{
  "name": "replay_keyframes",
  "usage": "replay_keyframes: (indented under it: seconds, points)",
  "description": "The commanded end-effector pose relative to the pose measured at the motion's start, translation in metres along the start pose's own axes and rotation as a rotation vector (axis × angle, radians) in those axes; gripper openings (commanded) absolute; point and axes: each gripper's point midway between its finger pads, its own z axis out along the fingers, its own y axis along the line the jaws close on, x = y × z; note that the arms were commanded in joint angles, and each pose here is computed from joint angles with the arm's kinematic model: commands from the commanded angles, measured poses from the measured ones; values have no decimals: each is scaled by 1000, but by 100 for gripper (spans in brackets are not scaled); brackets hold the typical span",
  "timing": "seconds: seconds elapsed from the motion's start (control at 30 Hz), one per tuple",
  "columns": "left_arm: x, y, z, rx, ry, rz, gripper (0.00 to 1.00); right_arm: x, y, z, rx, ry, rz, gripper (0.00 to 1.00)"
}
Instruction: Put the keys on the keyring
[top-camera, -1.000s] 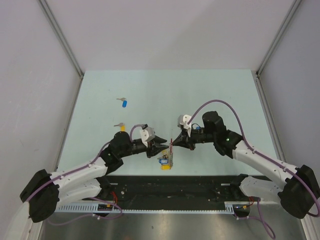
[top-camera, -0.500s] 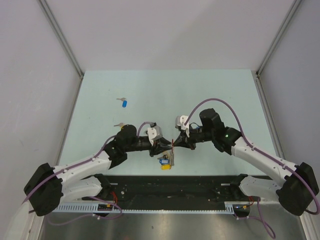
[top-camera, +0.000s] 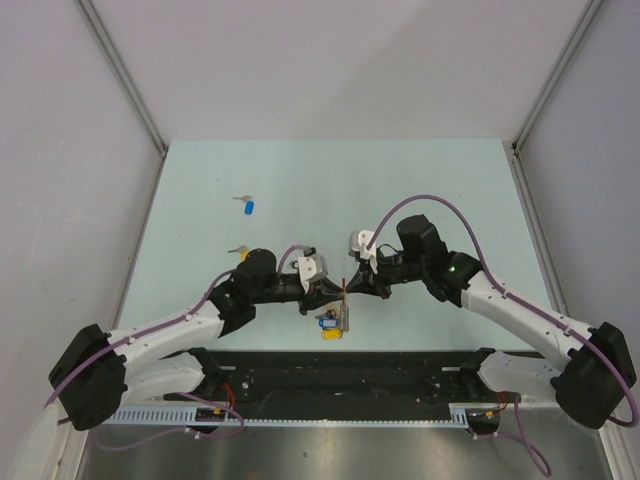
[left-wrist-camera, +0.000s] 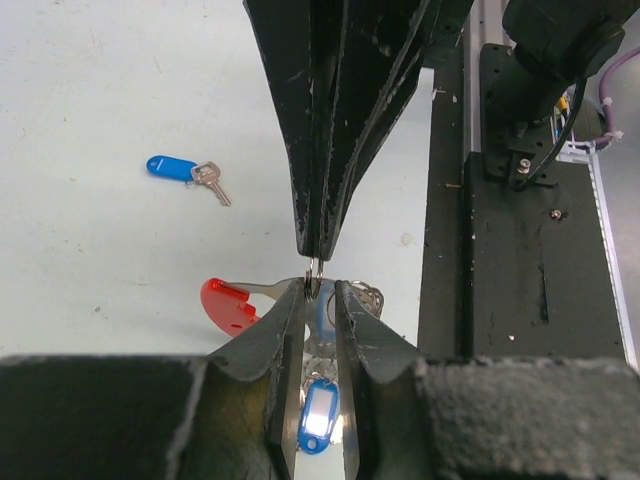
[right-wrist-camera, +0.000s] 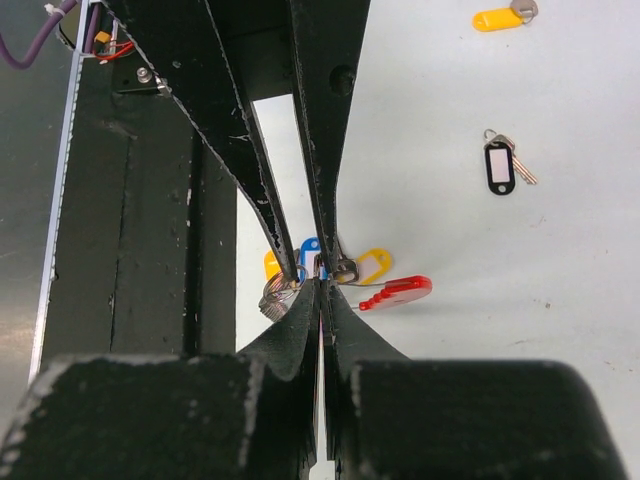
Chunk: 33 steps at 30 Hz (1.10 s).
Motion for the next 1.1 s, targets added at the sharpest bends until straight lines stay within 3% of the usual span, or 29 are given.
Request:
replay_keyframes:
  seconds: [0.0, 0.43, 0.6, 0.67, 0.73, 0.9, 1.07]
  points:
    - [-25, -1, 4, 18, -46, 53, 22, -21, -3, 0, -7, -36, -52, 0]
    - [-19, -1, 4, 17, -36, 54, 17, -22, -3, 1, -6, -31, -52, 0]
    - [-17, 1, 5, 12, -26, 50, 8, -22, -4, 2, -6, -28, -50, 0]
    - [-17, 0, 5, 12, -29, 50, 0, -24, -4, 1, 0, -35, -53, 0]
    - [-17, 1, 4, 4, -34, 48, 0, -28, -4, 0, 6, -44, -32, 0]
    - [-21, 4, -1, -44, -100, 43, 1, -42, -24, -13, 161, -81, 43, 24]
    - [-15, 10, -6, -105, -136, 13, 1, -34, -61, -39, 404, -94, 246, 26]
